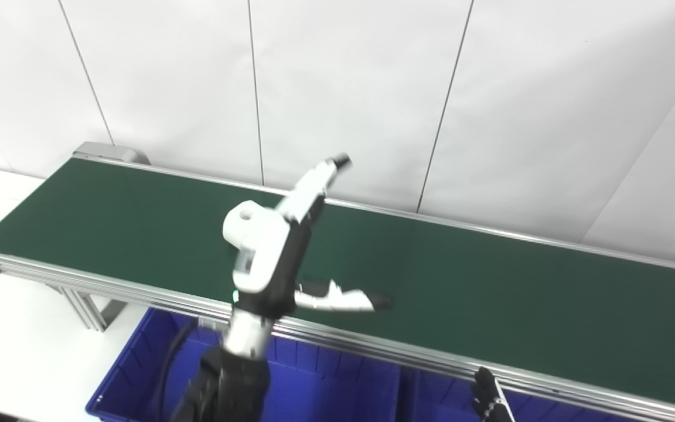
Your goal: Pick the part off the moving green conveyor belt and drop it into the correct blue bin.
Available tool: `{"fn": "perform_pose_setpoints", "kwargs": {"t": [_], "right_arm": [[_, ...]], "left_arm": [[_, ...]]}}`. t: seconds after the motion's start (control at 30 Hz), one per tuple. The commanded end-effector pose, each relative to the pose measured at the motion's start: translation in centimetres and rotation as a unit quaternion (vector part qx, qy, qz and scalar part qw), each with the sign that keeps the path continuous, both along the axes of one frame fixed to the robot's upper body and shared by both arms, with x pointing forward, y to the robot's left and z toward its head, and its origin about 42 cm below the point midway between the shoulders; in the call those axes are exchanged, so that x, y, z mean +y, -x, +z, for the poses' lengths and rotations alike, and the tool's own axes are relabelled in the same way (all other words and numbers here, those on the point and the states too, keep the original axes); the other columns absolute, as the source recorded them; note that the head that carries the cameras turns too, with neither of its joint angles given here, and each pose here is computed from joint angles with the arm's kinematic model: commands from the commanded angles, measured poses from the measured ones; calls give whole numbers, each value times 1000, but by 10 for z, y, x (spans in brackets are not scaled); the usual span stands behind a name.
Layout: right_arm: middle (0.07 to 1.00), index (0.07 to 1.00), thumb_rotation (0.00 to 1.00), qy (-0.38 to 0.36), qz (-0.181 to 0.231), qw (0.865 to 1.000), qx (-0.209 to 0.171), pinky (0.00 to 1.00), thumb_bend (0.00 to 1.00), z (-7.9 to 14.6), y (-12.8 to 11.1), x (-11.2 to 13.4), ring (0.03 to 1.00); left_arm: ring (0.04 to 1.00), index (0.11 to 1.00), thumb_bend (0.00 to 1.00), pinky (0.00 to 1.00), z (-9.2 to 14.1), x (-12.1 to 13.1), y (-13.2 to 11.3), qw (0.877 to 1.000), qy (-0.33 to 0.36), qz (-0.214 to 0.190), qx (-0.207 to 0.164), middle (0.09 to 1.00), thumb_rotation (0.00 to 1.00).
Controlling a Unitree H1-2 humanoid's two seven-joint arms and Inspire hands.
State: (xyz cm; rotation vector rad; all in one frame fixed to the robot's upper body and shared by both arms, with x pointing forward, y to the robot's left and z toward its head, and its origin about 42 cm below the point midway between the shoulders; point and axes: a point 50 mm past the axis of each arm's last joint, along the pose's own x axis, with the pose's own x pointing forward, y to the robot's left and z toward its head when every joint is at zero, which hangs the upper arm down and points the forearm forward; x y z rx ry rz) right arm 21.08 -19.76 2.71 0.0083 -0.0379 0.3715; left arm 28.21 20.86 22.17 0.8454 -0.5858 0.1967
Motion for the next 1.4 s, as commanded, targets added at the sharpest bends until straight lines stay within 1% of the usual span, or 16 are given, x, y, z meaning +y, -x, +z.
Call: {"fn": "perform_pose_setpoints", "kwargs": {"t": [0.0,0.17,0.23,0.37,0.43,0.47,0.53,0.63,0.73,0.8,0.87,1.03,1.13,1.23,1.37], "right_arm": [[1000,1000,1000,-11,1,999,-45,1000,1000,11,-6,3,1000],[1000,1000,1000,-11,2,999,-44,1000,1000,11,-7,3,1000],[1000,1000,1000,-11,2,999,-44,1000,1000,11,-7,3,1000],[1000,1000,1000,-9,2,999,-44,1000,1000,10,-8,5,1000],[1000,1000,1000,-10,2,999,-44,1000,1000,10,-8,5,1000],[1000,1000,1000,-10,3,999,-44,1000,1000,10,-8,6,1000],[1000,1000,1000,-11,3,999,-44,1000,1000,10,-8,6,1000],[1000,1000,1000,-13,4,999,-44,1000,1000,11,-8,8,1000],[1000,1000,1000,-14,6,999,-45,1000,1000,11,-7,9,1000],[1000,1000,1000,-15,8,999,-45,1000,1000,11,-7,10,1000],[1000,1000,1000,-17,8,999,-45,1000,1000,11,-6,11,1000],[1000,1000,1000,-17,8,999,-46,1000,1000,12,-5,14,1000],[1000,1000,1000,-18,8,999,-47,1000,1000,13,-5,17,1000],[1000,1000,1000,-18,8,999,-48,1000,1000,13,-5,19,1000],[1000,1000,1000,-17,12,999,-49,1000,1000,13,-6,23,1000]], "left_arm": [[923,949,905,789,10,11,-12,999,-19,27,-24,950,702],[920,946,928,791,9,41,-41,996,-54,72,-7,941,697],[913,934,924,775,10,50,-51,994,-64,85,-1,934,656],[898,932,916,782,8,68,-76,988,-90,126,16,923,632],[896,935,917,815,5,74,-87,984,-92,147,28,918,594],[896,933,923,813,3,77,-92,982,-93,159,35,915,575],[894,928,931,804,-1,81,-102,978,-93,180,50,911,557],[866,905,965,760,-9,87,-119,970,-85,214,77,888,538],[870,899,957,762,-16,88,-129,966,-65,231,93,890,515],[878,899,953,775,-20,86,-138,963,-40,245,109,899,519],[877,899,945,767,-24,81,-147,959,-23,254,119,903,519],[893,911,950,781,-28,62,-156,959,-4,250,134,915,535],[898,918,978,794,-27,43,-159,961,2,239,137,918,567],[911,927,968,818,-25,25,-158,963,7,227,144,928,572],[910,928,957,823,-30,-13,-153,968,26,200,148,926,557]]}}
